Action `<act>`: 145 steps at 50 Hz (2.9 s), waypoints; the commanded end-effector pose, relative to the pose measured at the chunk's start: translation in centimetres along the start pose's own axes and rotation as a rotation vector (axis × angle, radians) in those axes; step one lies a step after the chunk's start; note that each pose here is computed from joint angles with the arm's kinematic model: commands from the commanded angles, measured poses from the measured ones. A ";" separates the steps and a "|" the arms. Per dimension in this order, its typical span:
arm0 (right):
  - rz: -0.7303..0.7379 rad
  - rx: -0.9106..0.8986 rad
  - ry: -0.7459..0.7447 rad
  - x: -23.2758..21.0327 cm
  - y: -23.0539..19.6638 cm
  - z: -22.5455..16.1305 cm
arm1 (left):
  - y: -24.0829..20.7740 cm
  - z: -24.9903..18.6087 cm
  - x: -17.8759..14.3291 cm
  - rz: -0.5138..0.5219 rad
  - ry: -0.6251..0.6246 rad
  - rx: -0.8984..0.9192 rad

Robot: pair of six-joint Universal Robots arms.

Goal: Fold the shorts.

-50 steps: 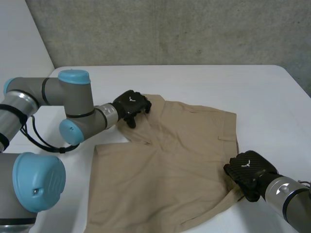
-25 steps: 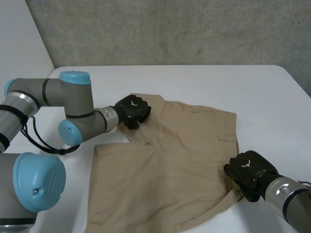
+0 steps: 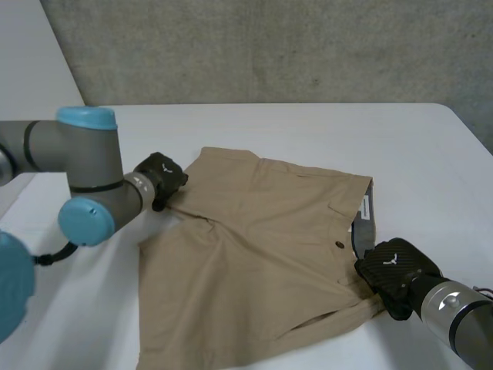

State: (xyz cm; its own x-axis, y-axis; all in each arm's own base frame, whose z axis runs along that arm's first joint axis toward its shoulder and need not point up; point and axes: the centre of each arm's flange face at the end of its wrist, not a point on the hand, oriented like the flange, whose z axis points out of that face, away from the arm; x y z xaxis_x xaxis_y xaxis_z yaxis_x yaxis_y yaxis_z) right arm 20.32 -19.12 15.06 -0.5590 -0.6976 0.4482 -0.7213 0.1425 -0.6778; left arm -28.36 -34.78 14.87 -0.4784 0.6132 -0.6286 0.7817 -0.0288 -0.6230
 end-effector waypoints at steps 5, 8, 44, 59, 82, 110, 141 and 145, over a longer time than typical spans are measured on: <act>0.001 -0.003 -0.001 -0.1 0.1 -0.1 | -1.5 -4.1 2.6 -0.304 0.053 0.025; 0.000 -0.001 0.001 0.0 0.0 -0.1 | -1.3 -4.4 2.7 -0.367 0.052 0.012; -0.003 0.013 0.014 0.1 -0.2 -0.5 | 1.8 0.2 0.4 -0.235 -0.110 0.022; -0.002 0.011 0.012 0.0 -0.2 -0.6 | 3.7 -2.6 0.2 -0.227 -0.162 -0.093; -0.002 0.009 0.010 0.0 -0.2 -0.6 | 0.2 -0.6 -1.1 -0.307 -0.104 0.136; -0.002 0.009 0.010 0.0 -0.2 -0.6 | 4.3 -1.1 1.0 -0.286 -0.017 -0.040; 0.265 0.132 0.054 2.0 -2.9 -0.8 | 0.2 -16.7 3.7 -0.347 -0.022 0.044; 0.318 0.157 0.049 2.2 -3.2 -0.7 | 1.2 -19.7 5.8 -0.431 0.036 -0.011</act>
State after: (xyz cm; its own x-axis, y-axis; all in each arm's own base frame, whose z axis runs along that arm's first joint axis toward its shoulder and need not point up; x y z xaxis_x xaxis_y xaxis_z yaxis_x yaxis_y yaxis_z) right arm 20.89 -20.17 18.22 -0.7251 -0.6188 0.3022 -0.5207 0.2054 -0.8287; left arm -23.93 -22.12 20.91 -0.7205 0.5489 -0.4237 0.5587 0.0977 -0.8236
